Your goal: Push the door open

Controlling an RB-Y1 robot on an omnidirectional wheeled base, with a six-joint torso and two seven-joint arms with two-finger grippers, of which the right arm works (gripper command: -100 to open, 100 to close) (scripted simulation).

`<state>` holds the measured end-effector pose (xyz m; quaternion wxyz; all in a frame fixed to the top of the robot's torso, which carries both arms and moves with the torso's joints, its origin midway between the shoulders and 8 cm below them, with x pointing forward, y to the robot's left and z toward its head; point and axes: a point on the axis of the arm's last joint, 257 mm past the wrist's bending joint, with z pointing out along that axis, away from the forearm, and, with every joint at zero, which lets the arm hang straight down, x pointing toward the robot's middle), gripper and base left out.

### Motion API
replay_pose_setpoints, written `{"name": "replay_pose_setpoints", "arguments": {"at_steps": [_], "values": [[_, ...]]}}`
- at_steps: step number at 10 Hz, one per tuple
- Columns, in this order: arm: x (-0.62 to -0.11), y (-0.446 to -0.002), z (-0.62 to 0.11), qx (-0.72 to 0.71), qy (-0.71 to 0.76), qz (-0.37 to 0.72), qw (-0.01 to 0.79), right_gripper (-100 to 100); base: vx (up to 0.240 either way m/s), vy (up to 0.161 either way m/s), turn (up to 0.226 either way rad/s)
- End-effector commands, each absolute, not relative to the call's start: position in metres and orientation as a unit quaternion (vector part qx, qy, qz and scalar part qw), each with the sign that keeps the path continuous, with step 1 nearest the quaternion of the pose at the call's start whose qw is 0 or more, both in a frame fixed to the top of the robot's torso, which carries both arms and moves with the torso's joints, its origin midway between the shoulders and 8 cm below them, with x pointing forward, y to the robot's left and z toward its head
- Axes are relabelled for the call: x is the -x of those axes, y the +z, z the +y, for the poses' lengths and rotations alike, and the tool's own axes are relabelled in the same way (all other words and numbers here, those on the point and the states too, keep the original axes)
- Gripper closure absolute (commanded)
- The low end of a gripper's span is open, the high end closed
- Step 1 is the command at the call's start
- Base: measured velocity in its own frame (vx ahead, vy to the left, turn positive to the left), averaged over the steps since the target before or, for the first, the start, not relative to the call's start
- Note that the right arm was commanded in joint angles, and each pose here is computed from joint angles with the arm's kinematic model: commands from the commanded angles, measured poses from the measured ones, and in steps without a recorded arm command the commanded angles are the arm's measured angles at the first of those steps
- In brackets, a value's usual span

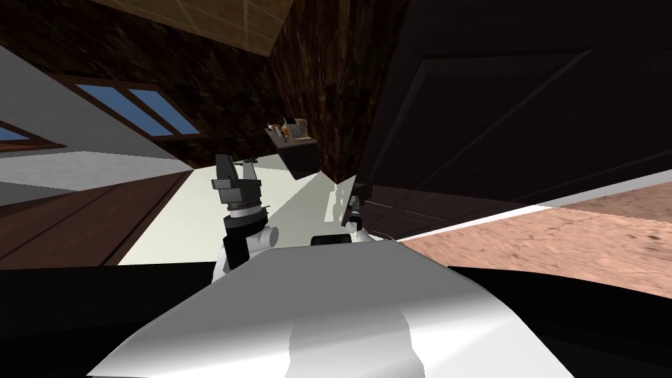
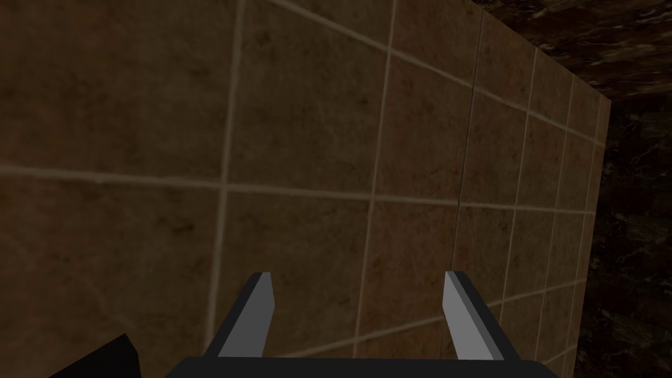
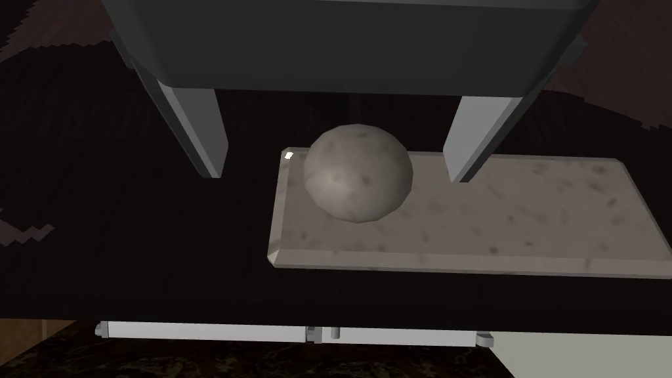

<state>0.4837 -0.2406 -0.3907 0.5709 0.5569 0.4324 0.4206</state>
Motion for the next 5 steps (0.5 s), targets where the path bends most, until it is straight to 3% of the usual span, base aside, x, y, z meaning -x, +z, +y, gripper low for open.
{"name": "replay_pose_setpoints", "arguments": {"at_steps": [1, 2, 3, 5], "values": [[-0.4846, -0.391, -0.2388, -0.557, 0.423, 0.431, 0.57, -100, 0.016, 0.019, -0.006], [-0.4834, -0.3914, -0.24, -0.557, 0.421, 0.432, 0.571, -100, 0.002, 0.005, -0.006], [-0.4834, -0.3914, -0.24, -0.557, 0.421, 0.432, 0.571, 100, 0.0, 0.0, 0.0], [-0.4834, -0.3914, -0.24, -0.557, 0.421, 0.432, 0.571, 100, 0.0, 0.0, 0.0]]}}
